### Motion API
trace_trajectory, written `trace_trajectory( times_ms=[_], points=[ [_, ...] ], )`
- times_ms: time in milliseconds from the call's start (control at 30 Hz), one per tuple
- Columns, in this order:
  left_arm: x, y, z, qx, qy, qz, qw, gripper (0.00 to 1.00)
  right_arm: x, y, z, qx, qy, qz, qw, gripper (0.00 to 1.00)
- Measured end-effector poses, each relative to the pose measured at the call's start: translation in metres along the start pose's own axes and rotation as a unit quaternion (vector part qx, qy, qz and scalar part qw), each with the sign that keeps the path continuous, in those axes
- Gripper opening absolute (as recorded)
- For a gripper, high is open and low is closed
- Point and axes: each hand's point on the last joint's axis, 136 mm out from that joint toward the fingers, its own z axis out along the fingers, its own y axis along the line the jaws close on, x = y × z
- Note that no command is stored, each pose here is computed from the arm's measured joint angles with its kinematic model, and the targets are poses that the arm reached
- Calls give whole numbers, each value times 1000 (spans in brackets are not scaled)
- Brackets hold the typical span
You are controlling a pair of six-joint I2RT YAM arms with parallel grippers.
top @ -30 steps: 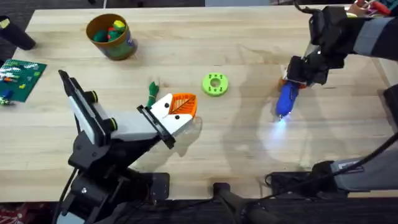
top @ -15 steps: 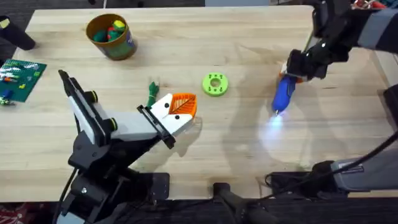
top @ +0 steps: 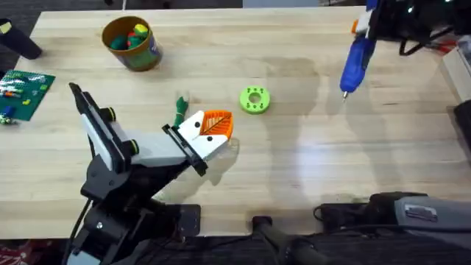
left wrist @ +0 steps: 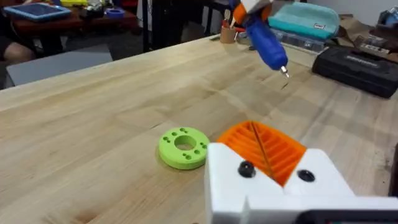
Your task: Pick up the gripper from the table and insert it into the empty holder that is missing its gripper. Then pick up a screw, insert it into the mounting hole, and use the screwdriver to tighten it. Finally, clean up the table by picking up the vegetable and placing it into the bucket.
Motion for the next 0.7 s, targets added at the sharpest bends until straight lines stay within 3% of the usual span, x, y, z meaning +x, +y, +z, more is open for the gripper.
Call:
trace_trajectory(
  times_ms=[300,467,700],
  points=[
    [0,0,0,0,0,0,1000,13,-52,65,-45,-72,-120,-75,987,36],
    [0,0,0,0,0,0,1000,13,-79,111,-74,-139,-202,-100,964,36],
    [0,0,0,0,0,0,1000,13,-99,161,-124,-216,-289,-122,925,36]
  ],
)
